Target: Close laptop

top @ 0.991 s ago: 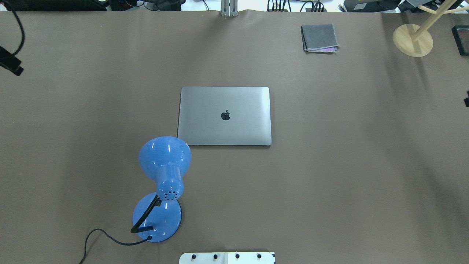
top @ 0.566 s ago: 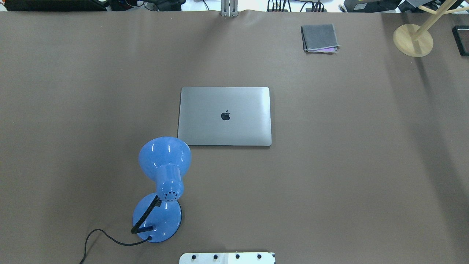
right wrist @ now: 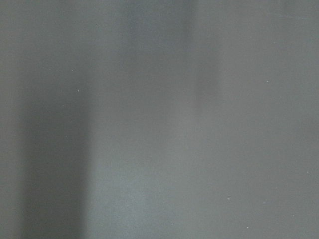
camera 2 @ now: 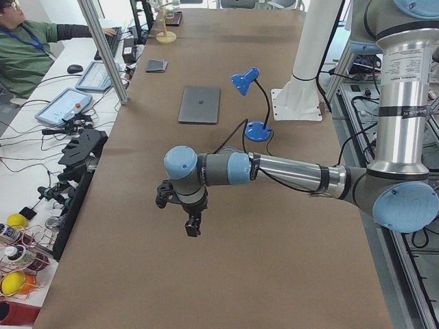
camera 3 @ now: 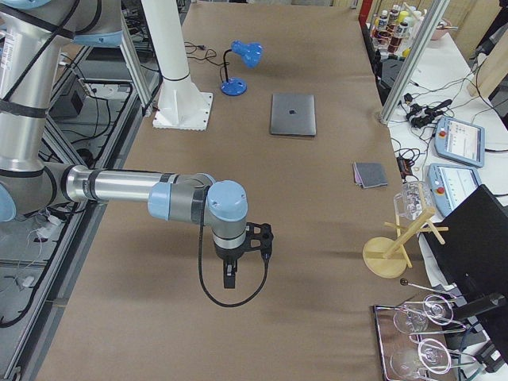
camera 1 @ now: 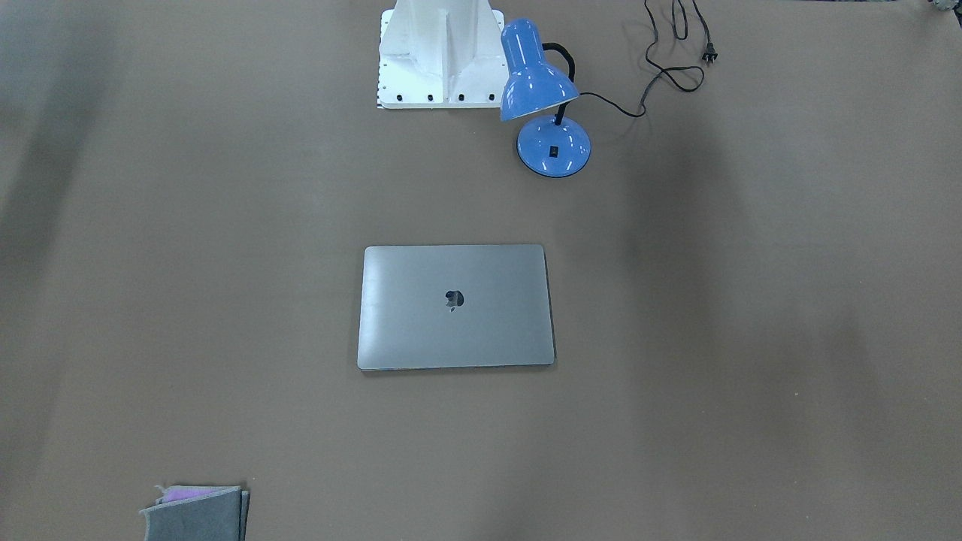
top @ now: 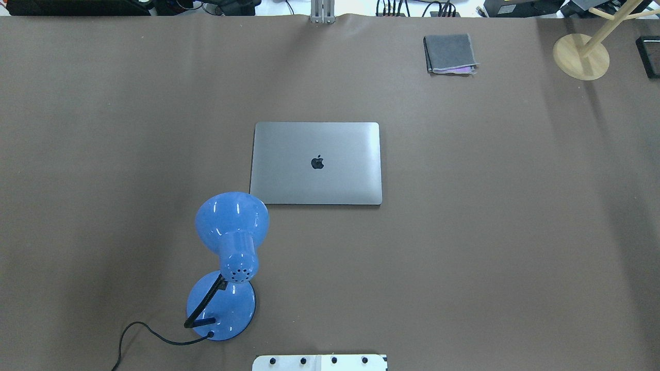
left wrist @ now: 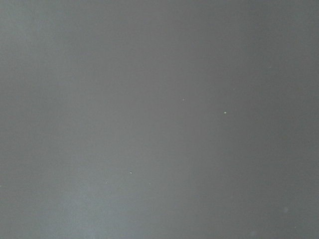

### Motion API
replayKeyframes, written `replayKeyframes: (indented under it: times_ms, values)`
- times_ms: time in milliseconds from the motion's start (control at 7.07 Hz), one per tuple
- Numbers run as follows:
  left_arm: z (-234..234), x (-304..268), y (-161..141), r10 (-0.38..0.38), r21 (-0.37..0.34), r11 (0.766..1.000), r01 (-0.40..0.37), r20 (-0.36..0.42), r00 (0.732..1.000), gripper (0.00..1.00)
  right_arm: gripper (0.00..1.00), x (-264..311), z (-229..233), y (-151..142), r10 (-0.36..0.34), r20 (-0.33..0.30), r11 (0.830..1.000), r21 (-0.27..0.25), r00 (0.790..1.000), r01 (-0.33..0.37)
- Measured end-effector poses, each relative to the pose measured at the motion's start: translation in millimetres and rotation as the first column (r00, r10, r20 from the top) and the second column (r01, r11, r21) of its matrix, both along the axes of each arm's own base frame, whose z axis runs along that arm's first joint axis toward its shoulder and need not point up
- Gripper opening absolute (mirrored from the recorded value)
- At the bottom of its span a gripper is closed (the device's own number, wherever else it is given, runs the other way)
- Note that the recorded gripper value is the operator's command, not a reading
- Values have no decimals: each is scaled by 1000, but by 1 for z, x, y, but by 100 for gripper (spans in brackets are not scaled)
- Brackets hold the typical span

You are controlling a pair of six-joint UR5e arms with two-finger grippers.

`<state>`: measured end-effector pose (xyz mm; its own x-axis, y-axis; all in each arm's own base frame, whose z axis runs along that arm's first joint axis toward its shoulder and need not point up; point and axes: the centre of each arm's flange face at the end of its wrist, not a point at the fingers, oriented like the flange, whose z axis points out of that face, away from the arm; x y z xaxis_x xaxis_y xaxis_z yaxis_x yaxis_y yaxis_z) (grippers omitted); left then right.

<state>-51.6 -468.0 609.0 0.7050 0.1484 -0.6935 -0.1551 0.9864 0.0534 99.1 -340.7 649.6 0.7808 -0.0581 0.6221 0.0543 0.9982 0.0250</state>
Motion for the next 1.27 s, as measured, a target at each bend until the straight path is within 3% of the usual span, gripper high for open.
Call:
replayKeyframes:
  times_ms: [708,1274]
  values:
    - [-16,0,9,0,37,999,1,-20,1000,98,100,-1,3,2,7,15,1000,-12,1000,-7]
    - [-9,0,19,-1,22,1000,2,-22,1000,98,100,-1,2,2,7,17,1000,-11,1000,-6]
